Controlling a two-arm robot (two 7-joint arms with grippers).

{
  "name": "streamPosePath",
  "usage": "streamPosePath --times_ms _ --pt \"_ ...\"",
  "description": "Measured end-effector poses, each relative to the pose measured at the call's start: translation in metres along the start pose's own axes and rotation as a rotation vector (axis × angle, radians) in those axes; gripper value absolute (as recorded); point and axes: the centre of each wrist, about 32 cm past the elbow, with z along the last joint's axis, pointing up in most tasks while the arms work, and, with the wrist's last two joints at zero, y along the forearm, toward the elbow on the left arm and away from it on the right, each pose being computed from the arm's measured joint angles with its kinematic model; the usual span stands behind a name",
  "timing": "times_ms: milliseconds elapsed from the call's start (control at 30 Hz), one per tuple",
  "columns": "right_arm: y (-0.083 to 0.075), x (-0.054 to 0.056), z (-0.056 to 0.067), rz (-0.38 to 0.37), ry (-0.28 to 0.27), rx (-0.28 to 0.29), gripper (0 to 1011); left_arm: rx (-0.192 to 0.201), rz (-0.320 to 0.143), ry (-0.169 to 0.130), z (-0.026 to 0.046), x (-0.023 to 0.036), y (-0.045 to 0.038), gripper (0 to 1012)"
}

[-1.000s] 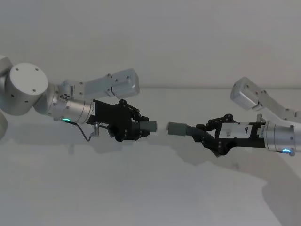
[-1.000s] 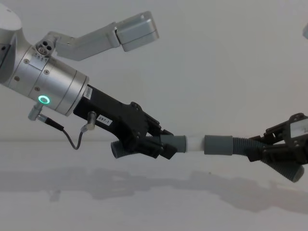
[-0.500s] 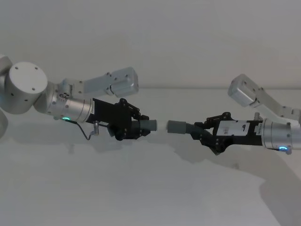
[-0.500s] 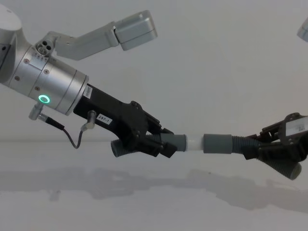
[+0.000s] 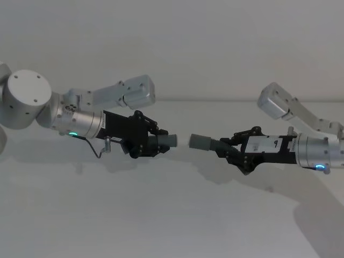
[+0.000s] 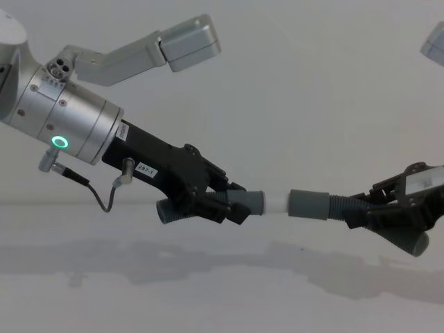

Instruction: Use both hands to pick up one end of the pipe from the table, align the ends, and insert them.

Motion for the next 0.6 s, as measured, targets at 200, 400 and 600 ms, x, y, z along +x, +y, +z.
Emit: streamPosePath --times_ms 200,400,600 --pt "0.0012 0.0016 0.0003 0.001 0.001 -0.002 283 -0.001 0.003 0.002 -0.0017 0.0013 0.0002 365" --pt "0.0023 0.0033 0.0003 0.006 0.001 -0.002 283 -0.003 0.003 0.003 -0.0029 0.0031 -0.0006 365" --pt "0.0027 0.0043 -0.0003 0.013 -0.004 0.005 283 -0.006 -0.002 0.001 -0.0036 0.0048 -0.0017 365"
